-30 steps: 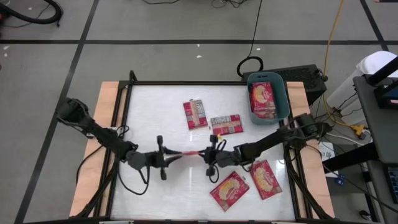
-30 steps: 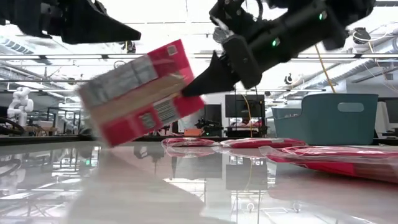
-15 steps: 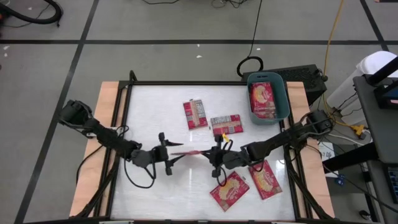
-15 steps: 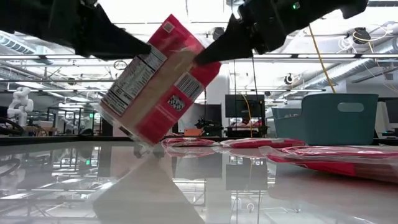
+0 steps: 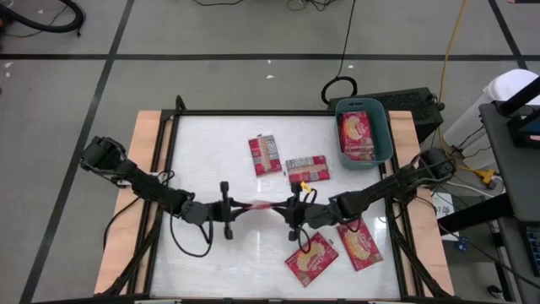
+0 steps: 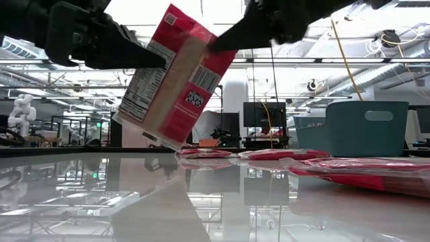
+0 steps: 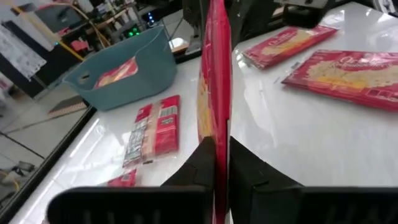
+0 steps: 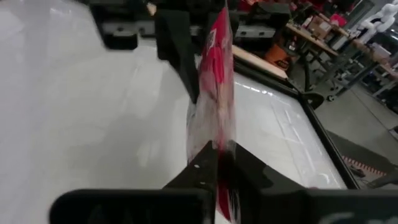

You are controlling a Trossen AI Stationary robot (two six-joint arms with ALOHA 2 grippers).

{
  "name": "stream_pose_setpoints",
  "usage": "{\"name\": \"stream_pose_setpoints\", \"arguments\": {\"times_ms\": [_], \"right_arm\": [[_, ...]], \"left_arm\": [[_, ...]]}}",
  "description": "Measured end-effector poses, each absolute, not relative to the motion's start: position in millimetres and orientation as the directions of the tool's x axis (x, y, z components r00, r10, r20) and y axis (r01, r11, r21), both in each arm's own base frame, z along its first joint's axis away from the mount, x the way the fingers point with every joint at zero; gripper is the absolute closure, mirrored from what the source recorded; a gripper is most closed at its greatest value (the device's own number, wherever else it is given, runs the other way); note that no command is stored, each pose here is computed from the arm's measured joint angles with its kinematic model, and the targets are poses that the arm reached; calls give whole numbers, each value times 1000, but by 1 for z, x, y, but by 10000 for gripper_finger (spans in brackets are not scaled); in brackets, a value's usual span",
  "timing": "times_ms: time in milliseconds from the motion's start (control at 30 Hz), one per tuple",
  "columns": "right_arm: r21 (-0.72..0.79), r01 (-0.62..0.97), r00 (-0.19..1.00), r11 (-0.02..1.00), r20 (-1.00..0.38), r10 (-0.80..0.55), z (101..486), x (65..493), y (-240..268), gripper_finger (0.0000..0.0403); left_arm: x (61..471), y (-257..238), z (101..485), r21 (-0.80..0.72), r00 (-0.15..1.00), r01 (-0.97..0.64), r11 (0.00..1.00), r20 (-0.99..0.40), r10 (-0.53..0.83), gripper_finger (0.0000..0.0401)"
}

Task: Sort popcorn bags into baskets
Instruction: Put the red popcorn bag into the blue bin

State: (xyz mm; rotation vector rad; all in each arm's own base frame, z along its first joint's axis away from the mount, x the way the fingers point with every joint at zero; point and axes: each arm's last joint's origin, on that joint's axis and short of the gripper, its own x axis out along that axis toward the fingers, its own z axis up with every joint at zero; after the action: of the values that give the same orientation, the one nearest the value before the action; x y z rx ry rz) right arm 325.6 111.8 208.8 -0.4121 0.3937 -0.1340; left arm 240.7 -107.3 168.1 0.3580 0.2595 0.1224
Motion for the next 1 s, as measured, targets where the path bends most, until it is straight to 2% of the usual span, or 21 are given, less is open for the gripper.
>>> {"name": "stream_pose_setpoints", "arguments": {"times_ms": [267,467,600,700,767,900,1000], "right_arm": [[-455,70,888,888,-376,-263,236,292,114,300],[-179,187,901,966,-361,-241,234,275,106,253],[131,276,919,952,-328,-221,220,265,102,237],[435,291,947,853,-257,-192,210,259,98,231],[591,219,972,776,-200,-122,204,257,96,229],[764,113,993,635,-111,-43,192,252,93,222],[825,116,992,554,-124,-23,183,255,91,213]], "left_arm": [[237,-116,171,447,972,-28,894,-198,129,388],[233,-128,177,596,987,29,802,-146,72,388],[228,-137,180,758,992,80,648,-123,21,388],[225,-143,179,888,992,118,445,-130,-5,388],[224,-145,179,930,991,130,345,-133,-14,387],[224,-144,180,971,992,126,202,-128,-6,387],[228,-147,184,989,994,113,96,-113,-8,387]]}}
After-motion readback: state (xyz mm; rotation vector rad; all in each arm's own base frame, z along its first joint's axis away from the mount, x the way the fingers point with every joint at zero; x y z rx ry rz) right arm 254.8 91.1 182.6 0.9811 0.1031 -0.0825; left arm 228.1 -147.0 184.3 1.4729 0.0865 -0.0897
